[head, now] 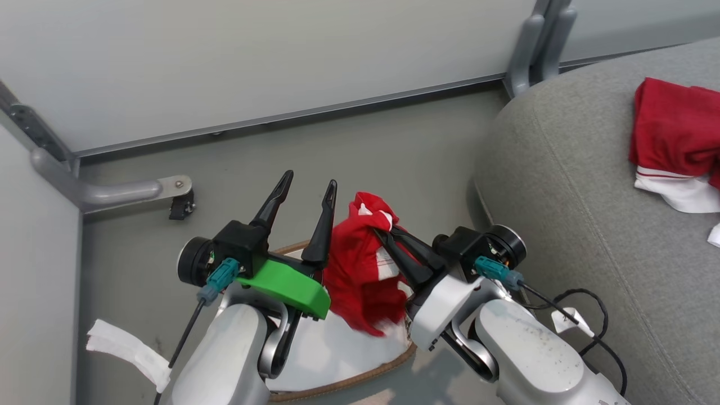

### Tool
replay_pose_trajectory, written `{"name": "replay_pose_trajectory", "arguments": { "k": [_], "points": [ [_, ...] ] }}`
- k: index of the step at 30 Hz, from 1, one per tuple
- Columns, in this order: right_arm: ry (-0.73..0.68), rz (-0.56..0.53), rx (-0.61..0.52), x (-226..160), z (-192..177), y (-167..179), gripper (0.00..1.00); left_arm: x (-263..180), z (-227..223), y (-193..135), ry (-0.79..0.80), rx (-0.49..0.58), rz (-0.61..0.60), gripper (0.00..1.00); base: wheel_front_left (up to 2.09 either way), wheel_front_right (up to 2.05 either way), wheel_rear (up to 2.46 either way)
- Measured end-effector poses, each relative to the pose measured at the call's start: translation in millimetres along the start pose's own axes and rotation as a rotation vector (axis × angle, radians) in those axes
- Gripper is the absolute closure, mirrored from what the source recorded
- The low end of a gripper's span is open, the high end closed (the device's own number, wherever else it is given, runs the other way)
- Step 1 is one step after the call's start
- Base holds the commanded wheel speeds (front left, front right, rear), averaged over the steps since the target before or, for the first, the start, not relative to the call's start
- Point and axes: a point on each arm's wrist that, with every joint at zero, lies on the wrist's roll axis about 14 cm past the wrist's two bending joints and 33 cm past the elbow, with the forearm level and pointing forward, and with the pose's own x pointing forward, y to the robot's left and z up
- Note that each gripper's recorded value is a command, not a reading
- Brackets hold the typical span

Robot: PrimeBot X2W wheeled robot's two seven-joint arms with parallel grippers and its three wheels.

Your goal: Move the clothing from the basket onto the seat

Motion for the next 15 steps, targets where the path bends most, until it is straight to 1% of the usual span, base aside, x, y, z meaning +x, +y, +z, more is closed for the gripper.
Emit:
{"name": "replay_pose_trajectory", "arguments": {
  "k": [8, 15],
  "points": [
    [-0.036, -0.152, -0.006, -34.9, 11.4, -37.2, 1.0, 14.9, -20.9, -19.2, 0.046, 0.004, -0.072, 0.0, 0.0, 0.0, 0.0],
    [-0.067, -0.299, -0.027, -74.2, 24.7, -70.0, 1.0, 27.1, -40.8, -47.2, 0.085, -0.015, -0.155, 0.0, 0.0, 0.0, 0.0]
  ]
}}
